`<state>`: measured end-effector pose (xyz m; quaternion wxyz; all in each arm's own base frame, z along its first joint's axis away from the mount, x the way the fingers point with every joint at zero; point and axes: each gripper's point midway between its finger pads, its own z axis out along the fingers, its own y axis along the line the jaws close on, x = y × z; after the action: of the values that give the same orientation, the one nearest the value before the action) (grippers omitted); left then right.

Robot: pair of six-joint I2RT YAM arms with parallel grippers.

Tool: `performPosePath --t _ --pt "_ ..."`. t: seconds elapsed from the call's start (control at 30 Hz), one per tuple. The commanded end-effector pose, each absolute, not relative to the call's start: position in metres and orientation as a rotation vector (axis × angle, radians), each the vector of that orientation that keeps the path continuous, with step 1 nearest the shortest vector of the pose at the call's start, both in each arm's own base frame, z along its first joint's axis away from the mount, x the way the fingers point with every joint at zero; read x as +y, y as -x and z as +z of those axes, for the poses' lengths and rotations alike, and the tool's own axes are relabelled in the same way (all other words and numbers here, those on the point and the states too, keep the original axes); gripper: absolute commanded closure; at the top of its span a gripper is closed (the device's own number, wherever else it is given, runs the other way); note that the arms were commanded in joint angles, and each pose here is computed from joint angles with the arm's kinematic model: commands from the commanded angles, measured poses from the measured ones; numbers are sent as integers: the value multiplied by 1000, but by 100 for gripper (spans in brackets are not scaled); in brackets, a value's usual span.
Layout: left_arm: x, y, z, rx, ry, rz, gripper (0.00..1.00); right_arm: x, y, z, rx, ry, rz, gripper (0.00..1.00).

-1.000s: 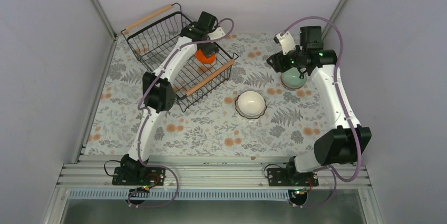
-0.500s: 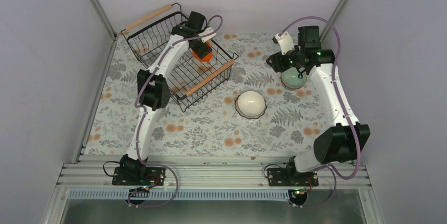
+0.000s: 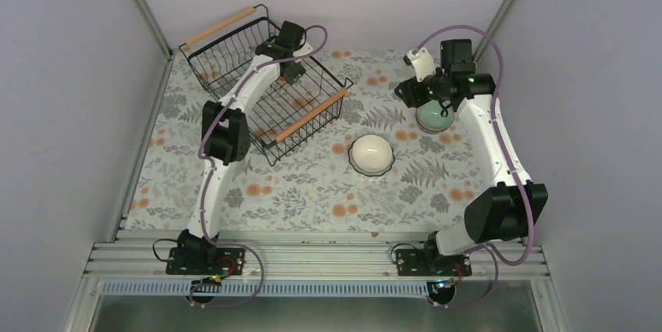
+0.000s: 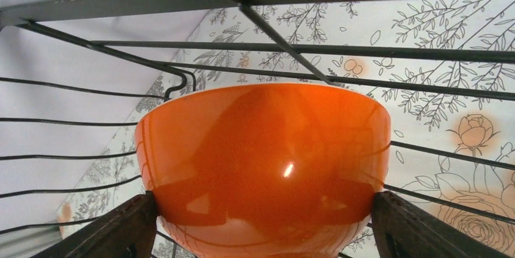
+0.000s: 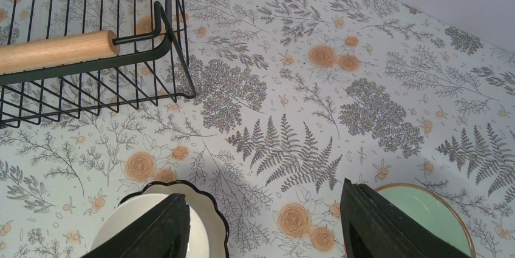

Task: Unload the bowls from the dish rack

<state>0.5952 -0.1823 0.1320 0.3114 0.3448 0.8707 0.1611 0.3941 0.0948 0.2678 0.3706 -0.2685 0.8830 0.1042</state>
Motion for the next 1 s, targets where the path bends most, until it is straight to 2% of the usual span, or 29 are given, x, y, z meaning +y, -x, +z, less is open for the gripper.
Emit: performPosePath --t 0.0,0.13,0.37,0.63,0.7,0.83,0.97 --pt "-162 -582 118 2393 -915 437 17 98 -394 272 2246 682 272 39" --pt "-154 -569 102 2483 -936 381 23 98 -392 271 2247 685 265 39" --pt "-158 -512 87 2672 -1024 158 23 97 -389 274 2242 690 259 39" --pt "-141 -473 72 2827 -1036 182 24 98 -387 279 2233 684 268 39" --pt "-136 -473 84 2806 -1019 233 24 97 -385 279 2233 685 262 39" --pt "-147 -477 153 2671 -1001 160 21 96 -383 276 2234 692 257 39" --pt "-155 -481 217 2512 -1004 120 12 95 -383 270 2247 692 253 39"
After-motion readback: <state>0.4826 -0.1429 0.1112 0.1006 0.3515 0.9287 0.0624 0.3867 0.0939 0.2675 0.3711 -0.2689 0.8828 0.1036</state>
